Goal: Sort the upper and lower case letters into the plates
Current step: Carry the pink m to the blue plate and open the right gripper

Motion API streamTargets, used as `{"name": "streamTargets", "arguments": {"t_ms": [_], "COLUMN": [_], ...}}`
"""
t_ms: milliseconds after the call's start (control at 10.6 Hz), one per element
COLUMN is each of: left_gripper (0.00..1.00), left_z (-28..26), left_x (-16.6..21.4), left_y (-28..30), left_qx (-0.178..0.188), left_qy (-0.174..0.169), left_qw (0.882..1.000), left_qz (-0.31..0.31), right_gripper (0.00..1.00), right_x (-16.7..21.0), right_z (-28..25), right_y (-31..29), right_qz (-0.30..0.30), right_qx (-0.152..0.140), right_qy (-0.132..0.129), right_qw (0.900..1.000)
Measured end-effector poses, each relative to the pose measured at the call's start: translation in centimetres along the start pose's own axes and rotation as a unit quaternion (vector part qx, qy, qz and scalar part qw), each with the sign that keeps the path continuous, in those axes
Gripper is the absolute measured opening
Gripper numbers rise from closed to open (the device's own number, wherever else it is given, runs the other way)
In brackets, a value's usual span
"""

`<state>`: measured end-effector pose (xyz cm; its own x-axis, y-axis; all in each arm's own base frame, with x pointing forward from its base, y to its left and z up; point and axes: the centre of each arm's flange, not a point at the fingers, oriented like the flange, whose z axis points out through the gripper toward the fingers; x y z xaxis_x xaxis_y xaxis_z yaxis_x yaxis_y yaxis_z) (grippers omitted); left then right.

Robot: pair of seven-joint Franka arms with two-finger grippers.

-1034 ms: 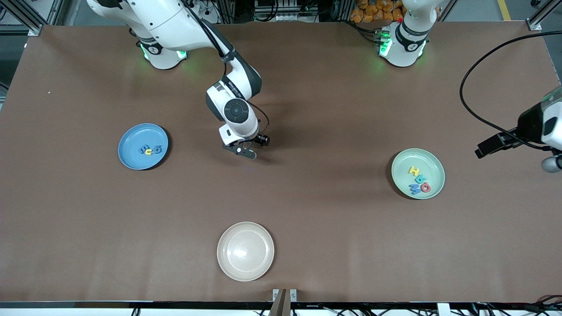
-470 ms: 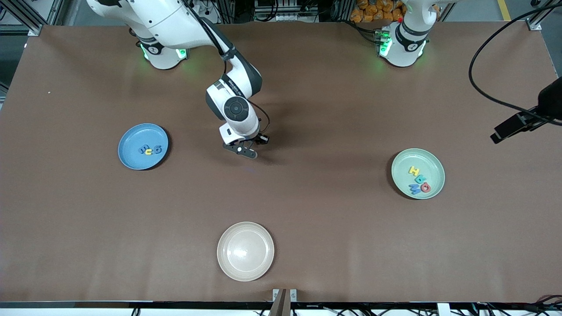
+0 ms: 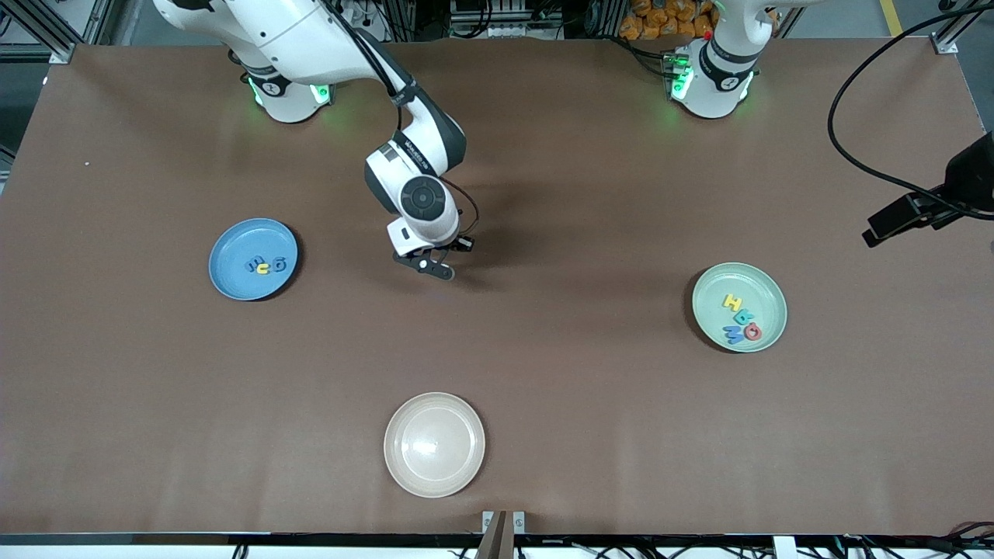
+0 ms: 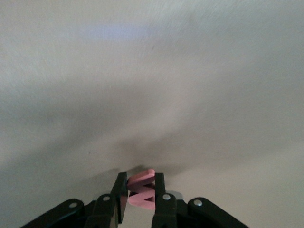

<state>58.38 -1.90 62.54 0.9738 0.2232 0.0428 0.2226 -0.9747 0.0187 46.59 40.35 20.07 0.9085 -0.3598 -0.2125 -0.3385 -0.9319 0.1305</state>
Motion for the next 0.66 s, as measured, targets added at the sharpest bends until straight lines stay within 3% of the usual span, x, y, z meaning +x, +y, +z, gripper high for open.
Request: {"name": "streamTargets", "arguments": {"t_ms": [188,470,658], "left_gripper": [1.00,1.00,1.00], "left_z": [0.0,0.2,0.6], "left_x": [-0.1,-0.3,-0.5], "left_y": [0.5,0.9,1.6], "left_qx": [0.000,-0.001,-0.001], "left_qy": [0.001,-0.001,-0.004], "left_qw": [0.999,0.998,0.998], "left_qz": [0.044,0.059,0.066], "right_gripper": [0.27,0.27,0.27], "right_x": [3.6,9.5,14.4], "right_z": [-2.3,-3.0,-3.0], "right_y": [2.4,9.0,15.6], "right_qz": [-0.008,0.005,-0.018], "right_qx": [-0.028,-0.071,-0.085], "right_qy": [-0.031,-0.097,-0.136], "right_qw": [0.999,0.993,0.987]}}
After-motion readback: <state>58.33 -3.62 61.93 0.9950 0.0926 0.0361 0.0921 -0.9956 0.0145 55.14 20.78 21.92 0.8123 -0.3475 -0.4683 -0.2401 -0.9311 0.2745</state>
